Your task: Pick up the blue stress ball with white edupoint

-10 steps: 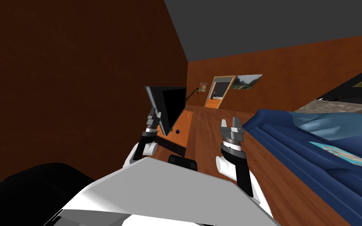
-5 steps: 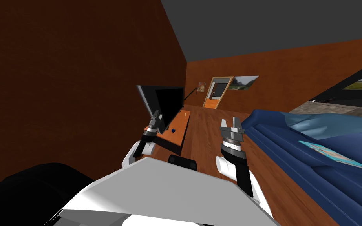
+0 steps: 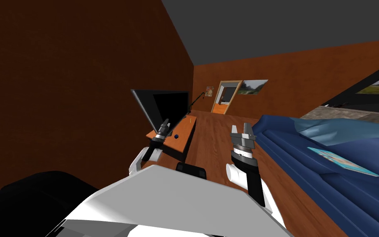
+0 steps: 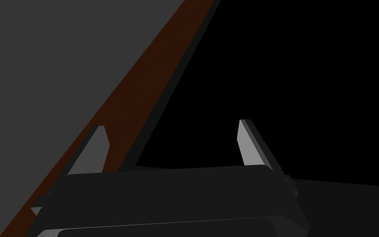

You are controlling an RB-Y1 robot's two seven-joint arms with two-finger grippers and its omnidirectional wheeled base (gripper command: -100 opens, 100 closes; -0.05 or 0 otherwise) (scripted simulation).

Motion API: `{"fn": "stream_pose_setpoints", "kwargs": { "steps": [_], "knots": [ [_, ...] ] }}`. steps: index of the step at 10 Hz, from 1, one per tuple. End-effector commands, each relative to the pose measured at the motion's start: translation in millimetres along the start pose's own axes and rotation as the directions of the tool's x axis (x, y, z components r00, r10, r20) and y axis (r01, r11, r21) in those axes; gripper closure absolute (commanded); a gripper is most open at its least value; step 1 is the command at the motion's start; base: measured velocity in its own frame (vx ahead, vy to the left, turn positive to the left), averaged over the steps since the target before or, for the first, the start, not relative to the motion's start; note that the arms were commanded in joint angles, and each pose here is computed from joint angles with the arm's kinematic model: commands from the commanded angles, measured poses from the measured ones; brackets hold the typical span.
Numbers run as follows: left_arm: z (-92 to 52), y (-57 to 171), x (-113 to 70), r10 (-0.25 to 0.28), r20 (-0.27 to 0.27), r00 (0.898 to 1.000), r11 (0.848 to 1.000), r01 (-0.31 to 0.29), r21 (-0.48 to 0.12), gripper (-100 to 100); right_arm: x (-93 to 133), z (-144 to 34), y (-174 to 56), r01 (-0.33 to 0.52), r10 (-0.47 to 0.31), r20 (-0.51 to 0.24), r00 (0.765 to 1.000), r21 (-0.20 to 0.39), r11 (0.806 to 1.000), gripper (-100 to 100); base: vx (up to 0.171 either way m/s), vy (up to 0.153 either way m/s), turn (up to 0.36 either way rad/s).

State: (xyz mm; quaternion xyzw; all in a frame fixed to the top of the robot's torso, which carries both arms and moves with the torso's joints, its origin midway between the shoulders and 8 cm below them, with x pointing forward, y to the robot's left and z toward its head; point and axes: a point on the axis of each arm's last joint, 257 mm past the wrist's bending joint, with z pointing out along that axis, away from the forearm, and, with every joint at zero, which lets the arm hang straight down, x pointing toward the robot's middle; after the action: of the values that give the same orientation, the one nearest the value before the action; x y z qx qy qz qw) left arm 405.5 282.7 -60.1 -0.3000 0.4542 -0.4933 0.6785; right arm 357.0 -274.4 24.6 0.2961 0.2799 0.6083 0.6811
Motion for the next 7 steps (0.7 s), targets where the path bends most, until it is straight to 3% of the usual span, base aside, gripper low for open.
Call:
{"fn": "stream_pose_setpoints", "kwargs": {
  "steps": [1, 2, 4, 5, 7],
  "knots": [
    [0.9, 31, -9.9, 0.034, -0.008, 0.999, 0.997, -0.034, -0.075, -100, 0, 0.0, 0, 0.0, 0.0, 0.0, 1.0, 0.0, 1.0, 0, 0.031, -0.236, 0.012],
    [0.9, 31, -9.9, 0.034, -0.008, 0.999, 0.997, -0.034, -0.075, -100, 0, 0.0, 0, 0.0, 0.0, 0.0, 1.0, 0.0, 1.0, 0, 0.016, -0.18, 0.02],
    [-4.1, 72, -21.3, 0.074, -0.014, 0.997, 0.982, -0.075, -0.175, -100, 0, 0.0, 0, 0.0, 0.0, 0.0, 1.0, 0.0, 1.0, 0, 0.052, -0.194, 0.066],
    [-4.3, 73, -21.5, 0.074, -0.013, 0.997, 0.981, -0.075, -0.18, -100, 0, 0.0, 0, 0.0, 0.0, 0.0, 1.0, 0.0, 1.0, 0, 0.02, -0.157, 0.082],
    [-11.8, 112, -37.2, 0.111, -0.011, 0.994, 0.954, -0.11, -0.279, -100, 0, 0.0, 0, 0.0, 0.0, 0.0, 1.0, 0.0, 1.0, 0, 0.046, -0.162, 0.03]
  ]
}}
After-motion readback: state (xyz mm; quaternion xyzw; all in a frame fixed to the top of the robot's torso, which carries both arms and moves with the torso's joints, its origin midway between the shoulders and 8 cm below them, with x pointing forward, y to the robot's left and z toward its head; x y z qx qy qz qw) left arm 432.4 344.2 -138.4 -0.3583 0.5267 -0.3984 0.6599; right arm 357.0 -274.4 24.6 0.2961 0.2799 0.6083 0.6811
